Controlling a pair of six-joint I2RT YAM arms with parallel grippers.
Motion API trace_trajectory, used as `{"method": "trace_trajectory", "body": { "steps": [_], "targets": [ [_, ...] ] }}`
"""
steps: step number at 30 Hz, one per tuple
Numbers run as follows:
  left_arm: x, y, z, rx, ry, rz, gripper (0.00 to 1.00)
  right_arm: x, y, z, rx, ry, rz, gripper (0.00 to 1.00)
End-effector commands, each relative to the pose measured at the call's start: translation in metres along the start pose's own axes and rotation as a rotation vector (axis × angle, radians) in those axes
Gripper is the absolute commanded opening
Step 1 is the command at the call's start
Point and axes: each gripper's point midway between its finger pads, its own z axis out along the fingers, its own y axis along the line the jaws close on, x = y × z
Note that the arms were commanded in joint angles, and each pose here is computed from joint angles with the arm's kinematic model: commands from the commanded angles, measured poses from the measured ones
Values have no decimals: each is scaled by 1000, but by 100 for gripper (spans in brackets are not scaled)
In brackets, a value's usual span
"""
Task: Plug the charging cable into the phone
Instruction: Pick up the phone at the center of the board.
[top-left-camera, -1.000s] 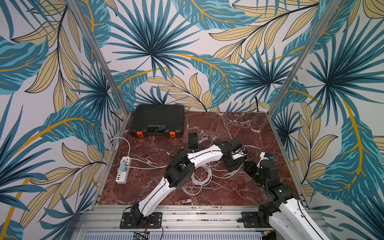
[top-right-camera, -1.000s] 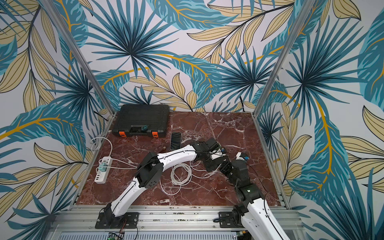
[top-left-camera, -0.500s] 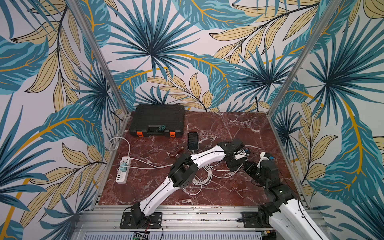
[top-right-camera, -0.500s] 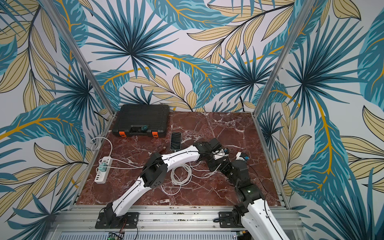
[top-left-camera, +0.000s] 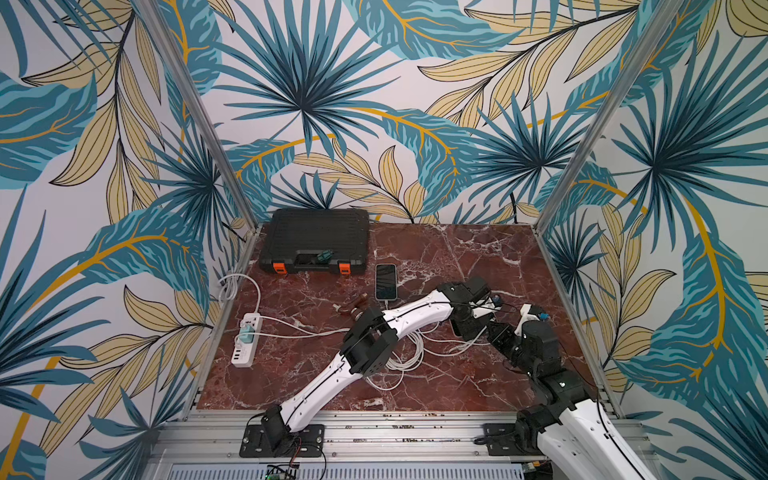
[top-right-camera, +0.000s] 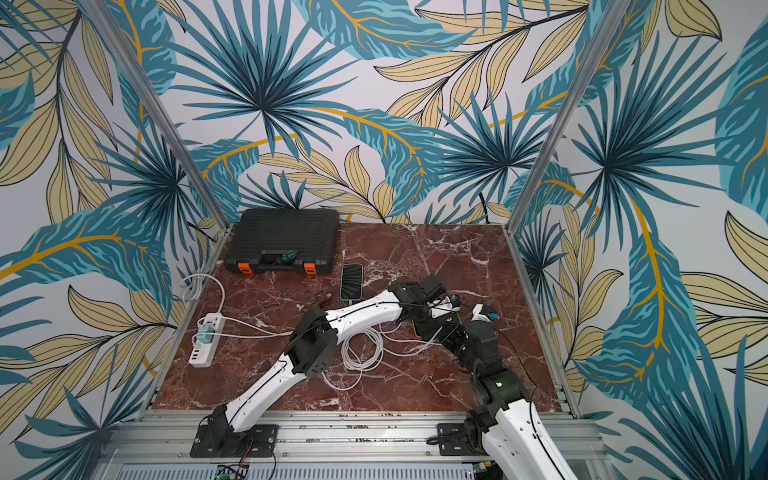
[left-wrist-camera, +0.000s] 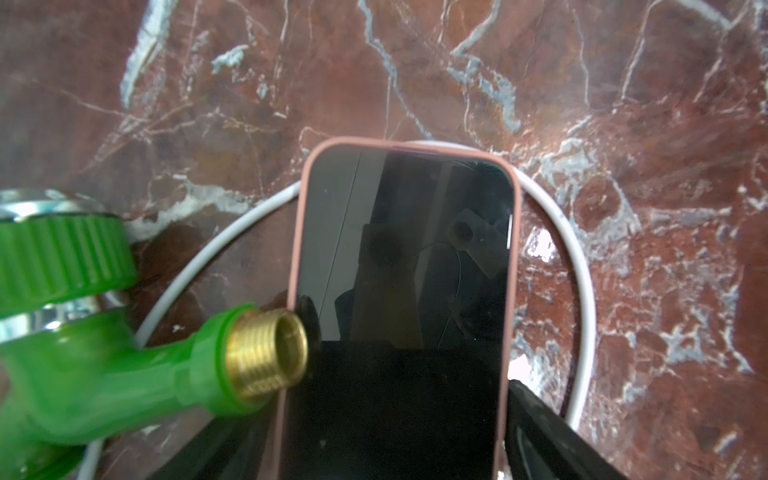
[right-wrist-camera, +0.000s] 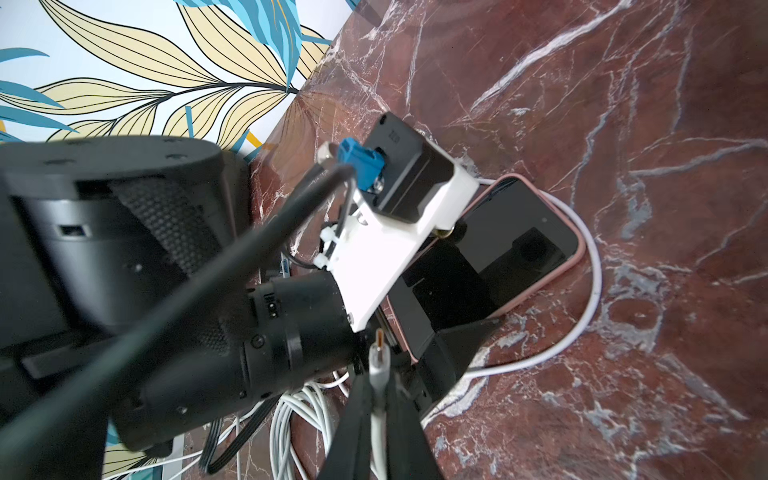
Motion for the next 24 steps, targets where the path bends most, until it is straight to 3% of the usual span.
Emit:
{"method": "trace_trajectory", "body": {
  "steps": [1, 7, 14, 24],
  "targets": [
    [44, -9, 35, 18, 133, -17, 80, -1, 1, -3, 0, -1, -9, 0],
    [40, -5, 23, -14, 132, -25, 56, -3, 3, -5, -7, -9, -13, 0],
    [4, 4, -14, -69, 20, -53, 2, -7, 13, -10, -52, -22, -32, 0],
    [-77, -4, -121, -64, -316, -72, 0, -31, 37, -28, -118, -109, -100, 0]
  ]
}}
